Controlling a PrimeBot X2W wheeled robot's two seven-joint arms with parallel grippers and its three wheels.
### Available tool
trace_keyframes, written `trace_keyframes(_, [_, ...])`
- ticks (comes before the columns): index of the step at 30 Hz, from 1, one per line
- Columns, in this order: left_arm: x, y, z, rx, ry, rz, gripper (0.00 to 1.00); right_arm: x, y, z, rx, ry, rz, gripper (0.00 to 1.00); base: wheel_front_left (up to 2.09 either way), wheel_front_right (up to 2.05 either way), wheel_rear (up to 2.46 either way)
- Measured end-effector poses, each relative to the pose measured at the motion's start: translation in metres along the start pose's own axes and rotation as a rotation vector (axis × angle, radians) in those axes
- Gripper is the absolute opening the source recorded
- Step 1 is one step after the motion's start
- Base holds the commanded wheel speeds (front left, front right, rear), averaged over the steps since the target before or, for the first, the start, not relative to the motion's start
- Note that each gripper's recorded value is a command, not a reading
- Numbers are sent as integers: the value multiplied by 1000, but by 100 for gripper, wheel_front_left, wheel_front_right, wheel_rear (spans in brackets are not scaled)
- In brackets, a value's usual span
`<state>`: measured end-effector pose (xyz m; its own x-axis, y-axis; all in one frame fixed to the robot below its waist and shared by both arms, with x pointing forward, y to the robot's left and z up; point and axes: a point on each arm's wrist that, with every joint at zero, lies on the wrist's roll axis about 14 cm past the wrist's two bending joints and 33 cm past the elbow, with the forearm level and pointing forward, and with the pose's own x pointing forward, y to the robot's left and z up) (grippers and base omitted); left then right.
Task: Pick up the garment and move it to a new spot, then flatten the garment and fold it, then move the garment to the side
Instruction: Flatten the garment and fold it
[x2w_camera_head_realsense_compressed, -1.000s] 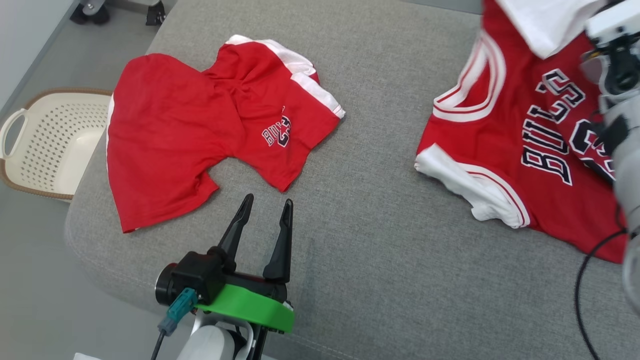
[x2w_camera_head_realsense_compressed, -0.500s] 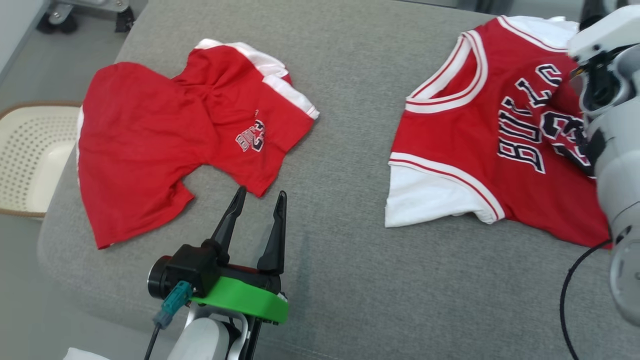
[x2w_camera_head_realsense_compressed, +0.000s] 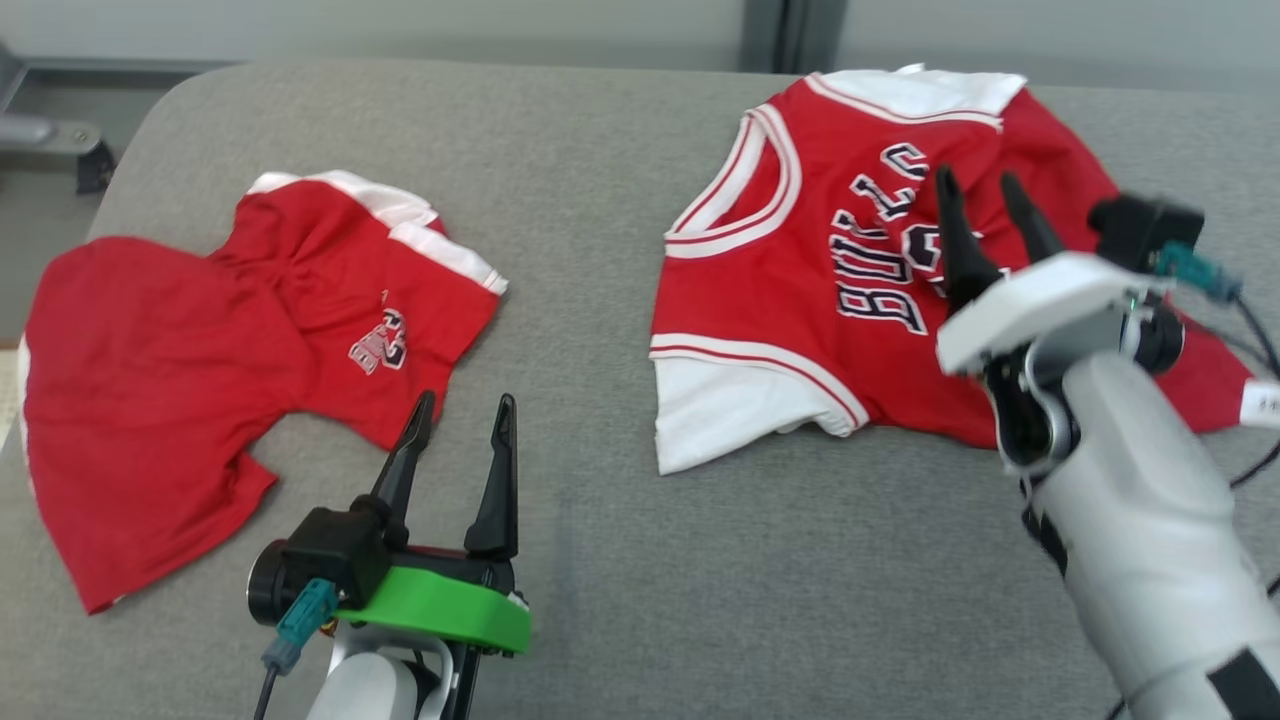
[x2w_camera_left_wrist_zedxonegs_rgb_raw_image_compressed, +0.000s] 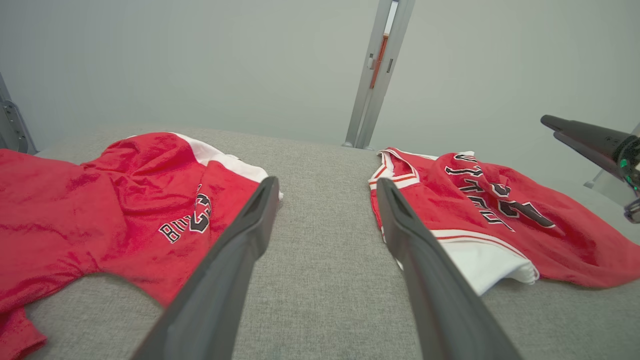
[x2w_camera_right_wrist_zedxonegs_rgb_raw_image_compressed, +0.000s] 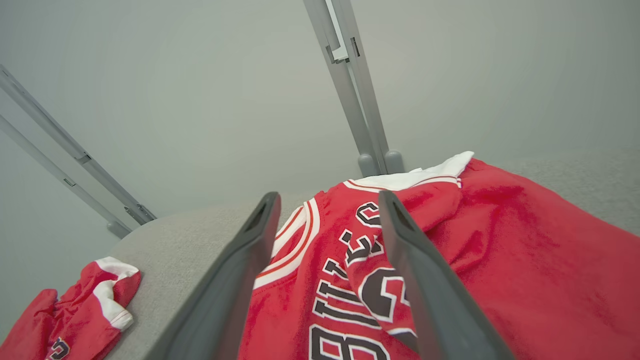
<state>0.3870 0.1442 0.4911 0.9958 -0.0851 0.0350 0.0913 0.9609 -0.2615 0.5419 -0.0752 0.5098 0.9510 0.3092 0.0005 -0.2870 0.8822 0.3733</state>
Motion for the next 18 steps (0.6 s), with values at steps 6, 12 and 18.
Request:
trace_keyframes(6, [3, -17, 2, -13, -10, -50, 100, -60, -13, -3, -32, -33, -5, 100, 0, 0, 0])
trace_keyframes(12, [4, -32, 0, -21, -5, -95, 100, -110, -18, 11, -108, -112, -34, 100, 0, 0, 0])
trace_keyframes(18, [6, -42, -10, -22, 25, -131, 100, -139, -18, 12, -182, -138, -71, 100, 0, 0, 0])
